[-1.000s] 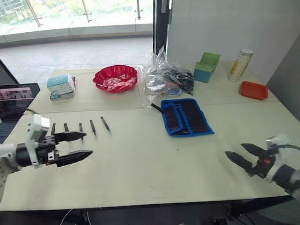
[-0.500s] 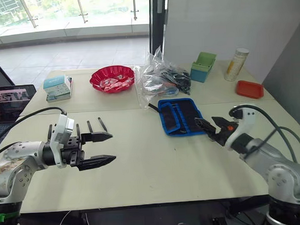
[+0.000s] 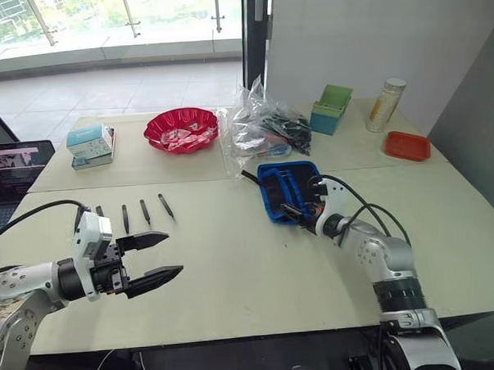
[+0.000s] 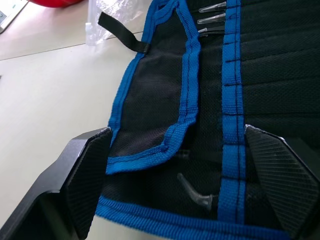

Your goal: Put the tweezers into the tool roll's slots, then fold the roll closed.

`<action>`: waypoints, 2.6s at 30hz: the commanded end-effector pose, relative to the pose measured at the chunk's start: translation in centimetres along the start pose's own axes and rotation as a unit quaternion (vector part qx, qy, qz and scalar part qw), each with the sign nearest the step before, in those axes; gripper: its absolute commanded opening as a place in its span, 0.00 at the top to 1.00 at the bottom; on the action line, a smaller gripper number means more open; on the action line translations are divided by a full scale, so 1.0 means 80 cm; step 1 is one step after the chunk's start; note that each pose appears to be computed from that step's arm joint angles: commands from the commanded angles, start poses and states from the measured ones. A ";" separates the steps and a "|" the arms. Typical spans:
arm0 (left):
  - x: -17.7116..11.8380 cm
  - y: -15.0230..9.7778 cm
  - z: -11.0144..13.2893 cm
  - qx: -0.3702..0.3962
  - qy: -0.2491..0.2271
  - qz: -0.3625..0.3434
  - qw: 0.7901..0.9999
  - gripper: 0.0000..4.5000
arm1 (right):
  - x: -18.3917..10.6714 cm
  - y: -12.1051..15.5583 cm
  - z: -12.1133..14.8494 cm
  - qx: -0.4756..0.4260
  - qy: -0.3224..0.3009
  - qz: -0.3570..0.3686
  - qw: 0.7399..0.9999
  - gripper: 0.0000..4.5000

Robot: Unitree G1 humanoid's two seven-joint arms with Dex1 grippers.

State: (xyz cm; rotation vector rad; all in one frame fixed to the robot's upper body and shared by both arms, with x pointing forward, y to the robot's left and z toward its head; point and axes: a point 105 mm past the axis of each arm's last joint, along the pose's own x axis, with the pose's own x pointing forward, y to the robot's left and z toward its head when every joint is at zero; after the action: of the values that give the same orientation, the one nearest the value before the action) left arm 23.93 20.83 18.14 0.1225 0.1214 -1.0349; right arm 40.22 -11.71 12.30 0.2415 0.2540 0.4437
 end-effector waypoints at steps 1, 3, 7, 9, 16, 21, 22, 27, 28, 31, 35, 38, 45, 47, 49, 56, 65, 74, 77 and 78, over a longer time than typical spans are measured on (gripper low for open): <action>-0.005 0.002 0.014 0.028 -0.015 0.016 0.999 0.00 | 0.010 0.016 0.004 -0.007 -0.016 0.023 1.000 0.01; -0.005 0.004 0.014 0.042 -0.014 0.024 0.999 0.00 | 0.013 0.022 0.003 0.000 -0.018 0.028 0.999 0.01; -0.007 0.004 0.012 0.042 -0.013 0.028 0.999 0.00 | 0.015 0.027 0.004 0.007 -0.022 0.034 0.999 0.27; -0.008 0.003 0.011 0.044 -0.011 0.030 0.999 0.00 | 0.015 0.030 0.004 0.015 -0.023 0.039 0.999 0.42; -0.007 0.003 0.010 0.043 -0.013 0.033 0.998 0.00 | 0.010 0.018 0.009 0.049 -0.038 0.020 0.998 0.94; -0.003 0.005 0.011 0.041 -0.015 0.029 0.999 0.00 | 0.001 0.024 0.017 0.047 -0.043 0.034 0.997 1.00; 0.000 0.006 0.013 0.039 -0.019 0.027 0.999 0.00 | -0.002 0.030 0.018 0.041 -0.039 0.048 0.997 1.00; 0.019 0.012 0.015 0.015 -0.019 0.013 1.000 0.00 | -0.018 0.062 0.019 -0.019 -0.022 0.117 0.993 1.00; 0.025 0.014 0.017 0.015 -0.020 0.010 1.000 0.00 | -0.023 0.072 0.014 -0.047 -0.012 0.136 0.990 1.00; 0.050 0.027 0.011 0.011 0.002 0.011 1.000 0.00 | -0.040 0.093 -0.006 -0.107 0.025 0.178 0.978 1.00; 0.078 0.032 0.015 0.022 0.012 -0.023 0.999 0.00 | -0.064 0.109 -0.017 -0.138 0.051 0.217 0.965 1.00; 0.108 0.038 0.032 0.104 -0.008 -0.047 0.993 0.00 | -0.086 0.119 -0.028 -0.176 0.074 0.249 0.949 1.00; 0.170 0.054 0.035 0.254 0.077 -0.150 0.952 0.00 | -0.107 0.128 -0.047 -0.207 0.106 0.273 0.934 1.00; 0.189 0.063 0.040 0.312 0.106 -0.160 0.930 0.00 | -0.106 0.129 -0.052 -0.205 0.107 0.269 0.935 1.00; 0.200 0.074 0.036 0.376 0.147 -0.167 0.900 0.00 | -0.106 0.130 -0.054 -0.203 0.106 0.265 0.937 1.00; 0.230 0.082 0.040 0.433 0.176 -0.205 0.860 0.00 | -0.105 0.133 -0.056 -0.196 0.096 0.252 0.943 1.00; 0.255 0.069 0.025 0.463 0.200 -0.245 0.828 0.47 | -0.104 0.130 -0.056 -0.196 0.093 0.239 0.946 1.00; 0.227 0.084 0.022 0.505 0.203 -0.240 0.803 1.00 | -0.105 0.112 -0.060 -0.204 0.101 0.210 0.951 1.00; 0.214 0.087 0.008 0.541 0.205 -0.240 0.779 1.00 | -0.110 0.111 -0.073 -0.233 0.125 0.224 0.938 1.00; 0.210 0.087 0.001 0.551 0.205 -0.242 0.772 1.00 | -0.111 0.112 -0.080 -0.240 0.136 0.232 0.933 1.00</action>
State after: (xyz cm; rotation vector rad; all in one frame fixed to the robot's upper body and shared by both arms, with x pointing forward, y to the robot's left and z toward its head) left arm 38.21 9.04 15.16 1.4084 -0.0440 -1.5211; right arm 27.99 -6.99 11.31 -0.2206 0.3229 0.9494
